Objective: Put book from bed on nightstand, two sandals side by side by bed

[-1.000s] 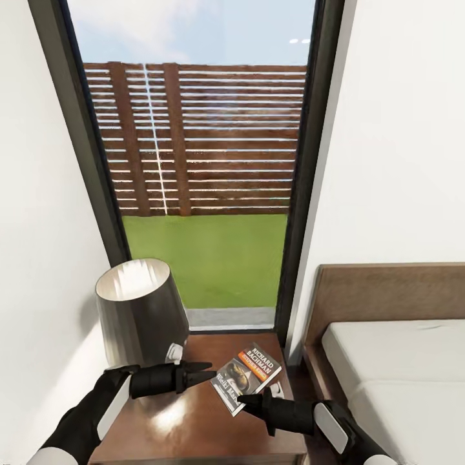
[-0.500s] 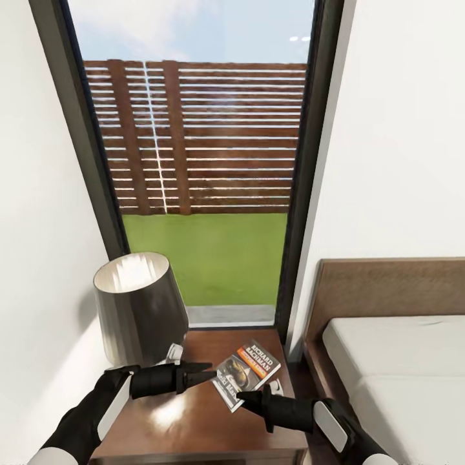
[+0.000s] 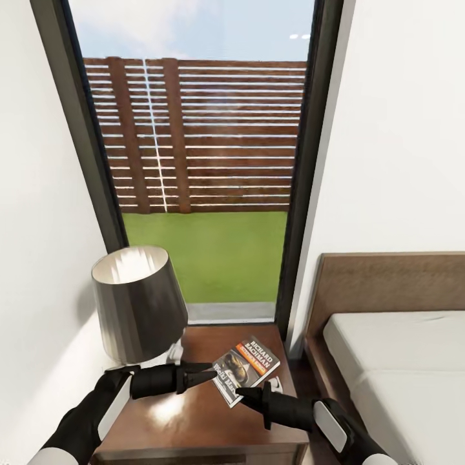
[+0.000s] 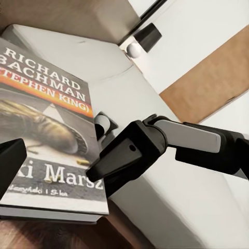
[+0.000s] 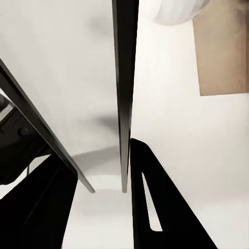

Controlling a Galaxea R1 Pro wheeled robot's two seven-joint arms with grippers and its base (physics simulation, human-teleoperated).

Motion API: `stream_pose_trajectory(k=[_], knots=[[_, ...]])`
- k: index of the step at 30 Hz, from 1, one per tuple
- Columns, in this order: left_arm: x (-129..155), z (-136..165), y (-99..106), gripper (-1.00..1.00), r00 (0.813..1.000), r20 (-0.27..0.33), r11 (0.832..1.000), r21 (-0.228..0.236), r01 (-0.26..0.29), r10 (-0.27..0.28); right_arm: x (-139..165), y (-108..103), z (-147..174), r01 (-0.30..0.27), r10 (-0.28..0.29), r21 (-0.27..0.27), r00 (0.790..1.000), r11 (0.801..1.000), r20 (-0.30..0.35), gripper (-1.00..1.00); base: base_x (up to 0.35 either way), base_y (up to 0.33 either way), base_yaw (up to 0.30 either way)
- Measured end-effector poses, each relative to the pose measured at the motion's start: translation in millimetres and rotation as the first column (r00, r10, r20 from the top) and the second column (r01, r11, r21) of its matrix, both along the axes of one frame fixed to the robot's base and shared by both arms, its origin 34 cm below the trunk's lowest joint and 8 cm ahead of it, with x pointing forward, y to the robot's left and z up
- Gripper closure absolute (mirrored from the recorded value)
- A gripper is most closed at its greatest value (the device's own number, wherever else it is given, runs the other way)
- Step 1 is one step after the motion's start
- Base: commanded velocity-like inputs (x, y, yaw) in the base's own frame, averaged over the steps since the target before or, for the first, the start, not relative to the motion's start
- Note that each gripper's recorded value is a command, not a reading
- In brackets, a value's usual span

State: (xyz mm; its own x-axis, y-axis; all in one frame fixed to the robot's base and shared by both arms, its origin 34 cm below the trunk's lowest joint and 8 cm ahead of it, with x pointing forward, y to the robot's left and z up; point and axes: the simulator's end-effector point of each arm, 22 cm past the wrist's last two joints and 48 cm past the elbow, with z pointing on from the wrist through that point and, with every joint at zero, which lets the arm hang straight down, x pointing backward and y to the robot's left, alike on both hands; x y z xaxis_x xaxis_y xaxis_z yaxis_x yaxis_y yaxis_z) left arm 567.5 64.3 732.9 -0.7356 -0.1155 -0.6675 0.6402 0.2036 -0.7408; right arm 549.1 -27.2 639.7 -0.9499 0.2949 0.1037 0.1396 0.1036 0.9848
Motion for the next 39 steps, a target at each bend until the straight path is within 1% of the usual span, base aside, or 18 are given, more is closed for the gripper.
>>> stream_pose_trajectory(k=[18, 24, 39], knots=[[-6, -37, 0, -1.00, 1.000, 0.000, 1.000, 0.002, 0.000, 0.000, -7, 0, -40, -0.002, 0.002, -0.011, 1.000, 1.000, 0.000, 1.00, 0.000, 0.000, 0.000], [-10, -57, 0, -1.00, 1.000, -0.023, 1.000, 0.004, -0.003, 0.003, -9, 0, -53, -0.003, 0.003, -0.015, 1.000, 1.000, 0.000, 1.00, 0.000, 0.000, 0.000], [-17, -90, -3, -1.00, 1.000, -0.026, 1.000, 0.002, -0.004, 0.004, -15, 0, -85, -0.002, 0.002, -0.016, 1.000, 1.000, 0.002, 1.00, 0.000, 0.000, 0.000]])
